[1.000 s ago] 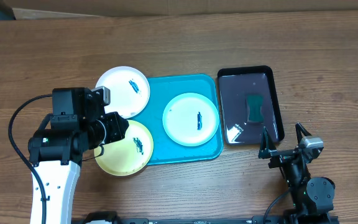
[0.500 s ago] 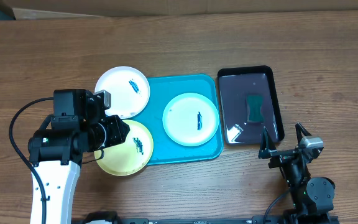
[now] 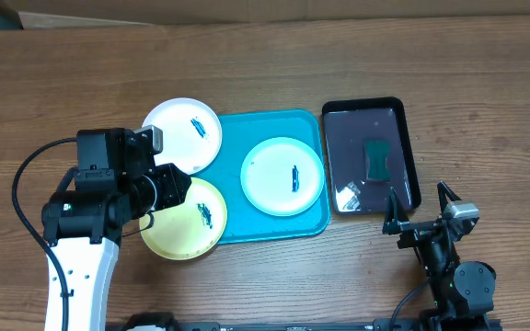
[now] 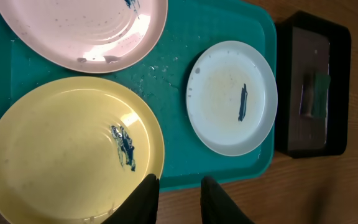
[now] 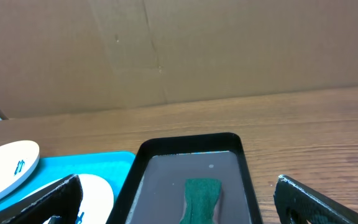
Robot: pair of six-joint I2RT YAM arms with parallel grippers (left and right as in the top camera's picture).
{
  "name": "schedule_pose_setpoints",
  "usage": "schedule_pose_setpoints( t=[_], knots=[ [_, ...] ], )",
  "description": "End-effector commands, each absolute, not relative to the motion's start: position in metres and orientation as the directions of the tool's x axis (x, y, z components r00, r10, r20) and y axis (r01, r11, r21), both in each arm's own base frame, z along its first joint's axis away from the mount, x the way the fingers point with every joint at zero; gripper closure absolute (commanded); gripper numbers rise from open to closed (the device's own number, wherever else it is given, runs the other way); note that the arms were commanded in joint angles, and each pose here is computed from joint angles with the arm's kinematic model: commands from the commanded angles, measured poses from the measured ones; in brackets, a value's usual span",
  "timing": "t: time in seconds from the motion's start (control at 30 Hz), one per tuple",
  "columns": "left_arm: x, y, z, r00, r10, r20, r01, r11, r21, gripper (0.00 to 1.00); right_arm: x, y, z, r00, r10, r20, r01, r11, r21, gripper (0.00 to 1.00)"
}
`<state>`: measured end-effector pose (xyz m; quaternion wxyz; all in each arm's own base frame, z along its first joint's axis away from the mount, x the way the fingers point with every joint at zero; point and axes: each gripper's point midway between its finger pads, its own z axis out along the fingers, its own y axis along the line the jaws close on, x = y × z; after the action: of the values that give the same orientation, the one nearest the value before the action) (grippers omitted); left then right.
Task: Clean dirty plates on tray and stack at the side
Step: 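Lower the left gripper onto the light blue plate's left rim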
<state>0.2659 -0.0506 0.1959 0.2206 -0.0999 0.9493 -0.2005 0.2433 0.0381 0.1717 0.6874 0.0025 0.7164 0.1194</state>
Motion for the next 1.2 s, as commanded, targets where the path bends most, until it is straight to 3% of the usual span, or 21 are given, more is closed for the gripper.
schedule_pose_setpoints(
  t=[0.0, 0.17, 0.33, 0.63, 0.93, 1.17],
  knots=[
    [0.271, -0.051, 0.204, -0.873, -0.276, -0.402, -0.091, 0.902, -0.422, 0.75, 0.243, 0.038, 0.17, -0.051, 0.173, -0.984, -0.163, 0.97, 0.179, 0.0],
    [0.274, -0.041, 0.202, -0.862, -0.283, -0.42, -0.118, 0.918, -0.378, 0.84, 0.243, 0.038, 0.17, -0.051, 0.173, -0.984, -0.163, 0.97, 0.179, 0.0],
    [0.276, -0.039, 0.2, -0.865, -0.316, -0.389, -0.164, 0.912, -0.376, 0.85, 0.244, 0.038, 0.17, -0.051, 0.173, -0.984, -0.162, 0.97, 0.179, 0.0],
    [0.283, -0.039, 0.215, -0.948, -0.264, -0.176, -0.197, 0.925, -0.324, 0.87, 0.243, 0.038, 0.17, -0.051, 0.173, -0.984, -0.163, 0.97, 0.179, 0.0],
    [0.289, -0.041, 0.206, -0.963, -0.253, -0.087, -0.215, 0.925, -0.313, 0.55, 0.243, 0.038, 0.17, -0.051, 0.173, -0.984, -0.163, 0.97, 0.179, 0.0],
    [0.283, -0.062, 0.171, -0.982, -0.179, -0.056, -0.155, 0.942, -0.297, 0.5, 0.244, 0.038, 0.17, -0.051, 0.173, -0.984, -0.163, 0.97, 0.179, 0.0]
  ],
)
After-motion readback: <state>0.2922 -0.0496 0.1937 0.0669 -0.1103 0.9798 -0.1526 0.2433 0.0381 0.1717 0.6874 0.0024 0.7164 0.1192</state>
